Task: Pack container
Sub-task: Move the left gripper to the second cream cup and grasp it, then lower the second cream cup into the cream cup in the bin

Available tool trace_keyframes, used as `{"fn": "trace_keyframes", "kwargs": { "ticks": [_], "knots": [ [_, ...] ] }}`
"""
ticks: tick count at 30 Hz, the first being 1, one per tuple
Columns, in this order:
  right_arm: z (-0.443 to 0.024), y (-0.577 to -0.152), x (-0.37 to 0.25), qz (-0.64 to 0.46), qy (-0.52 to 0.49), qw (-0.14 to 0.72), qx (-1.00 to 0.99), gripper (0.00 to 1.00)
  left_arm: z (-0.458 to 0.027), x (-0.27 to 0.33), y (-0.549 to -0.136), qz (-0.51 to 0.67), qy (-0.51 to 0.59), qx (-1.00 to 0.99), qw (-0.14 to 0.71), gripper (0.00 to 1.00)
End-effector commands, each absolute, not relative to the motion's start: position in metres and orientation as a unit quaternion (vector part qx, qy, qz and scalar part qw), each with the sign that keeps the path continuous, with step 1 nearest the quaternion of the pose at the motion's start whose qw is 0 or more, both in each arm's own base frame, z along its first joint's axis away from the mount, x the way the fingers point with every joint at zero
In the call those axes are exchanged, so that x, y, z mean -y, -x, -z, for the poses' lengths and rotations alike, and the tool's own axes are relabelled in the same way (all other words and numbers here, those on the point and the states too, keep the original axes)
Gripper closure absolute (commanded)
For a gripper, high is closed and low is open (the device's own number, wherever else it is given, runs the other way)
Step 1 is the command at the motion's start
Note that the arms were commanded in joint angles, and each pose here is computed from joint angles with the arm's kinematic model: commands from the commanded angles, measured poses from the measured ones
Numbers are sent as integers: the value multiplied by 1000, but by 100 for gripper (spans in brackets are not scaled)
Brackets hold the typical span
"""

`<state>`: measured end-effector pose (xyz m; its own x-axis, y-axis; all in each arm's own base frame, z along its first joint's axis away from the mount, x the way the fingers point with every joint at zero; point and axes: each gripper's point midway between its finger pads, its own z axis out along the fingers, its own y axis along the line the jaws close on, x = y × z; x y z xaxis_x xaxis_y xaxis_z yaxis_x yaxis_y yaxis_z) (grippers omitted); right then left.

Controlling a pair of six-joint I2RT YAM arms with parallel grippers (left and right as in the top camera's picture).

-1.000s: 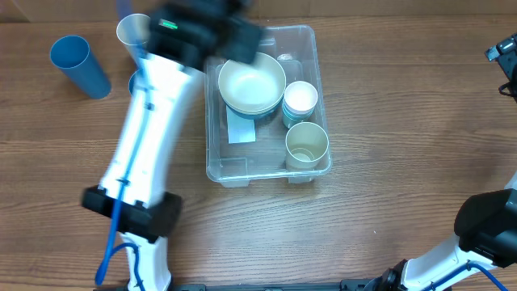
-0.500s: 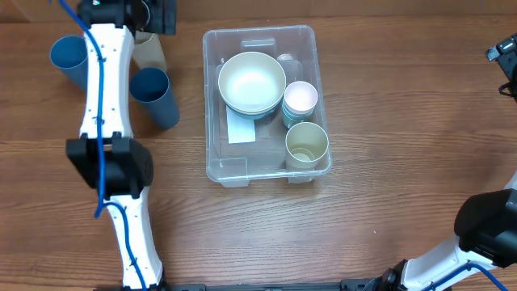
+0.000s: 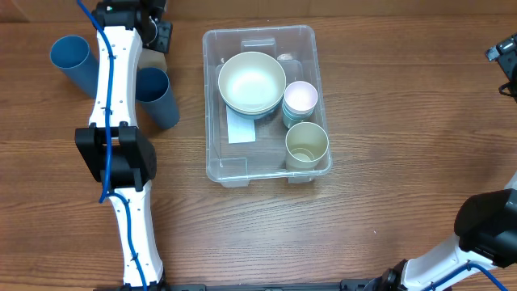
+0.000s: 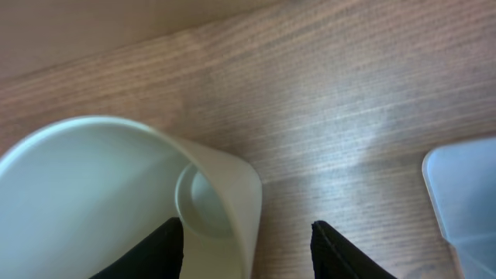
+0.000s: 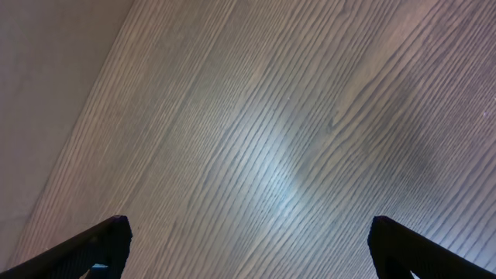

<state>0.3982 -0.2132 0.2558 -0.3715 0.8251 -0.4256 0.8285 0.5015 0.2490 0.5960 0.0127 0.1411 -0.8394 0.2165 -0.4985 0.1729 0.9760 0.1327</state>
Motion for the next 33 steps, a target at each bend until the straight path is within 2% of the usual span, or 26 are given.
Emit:
{"fn": "trace_keyframes", "kwargs": {
  "ticks": [1, 2, 6, 7, 14, 19, 22, 26, 28, 30, 33],
  "knots": [
    [-275, -397, 215, 4, -501, 280, -819, 0, -134, -11, -594, -41, -107, -960, 254, 48],
    [-275, -397, 215, 4, -501, 280, -819, 0, -134, -11, -594, -41, -107, -960, 254, 53],
    [-275, -397, 215, 4, -501, 280, -819, 0, -136, -17, -596, -54, -79, -961, 259, 92],
    [-275, -397, 215, 5, -501, 280, -819, 0, -137, -22, -598, -64, -62, -961, 262, 96],
    [-275, -397, 215, 4, -501, 280, -819, 0, -162, -35, -604, -94, -12, -951, 295, 96],
    [-275, -397, 215, 4, -501, 280, -819, 0, -252, -18, -588, -87, -13, -927, 365, 96],
    [-275, -397, 215, 5, -501, 280, -819, 0, -322, 13, -558, -65, -35, -907, 414, 96],
    [-275, -397, 215, 4, -501, 280, -819, 0, -405, 86, -491, -7, -103, -878, 468, 96],
    [-275, -397, 215, 4, -501, 280, -819, 0, -425, 125, -464, 29, -151, -863, 481, 96],
    [-275, -397, 215, 4, -501, 280, -819, 0, -437, 185, -425, 86, -248, -838, 478, 96],
    [-275, -397, 215, 4, -501, 280, -819, 0, -425, 242, -380, 135, -337, -823, 438, 96]
  ]
}}
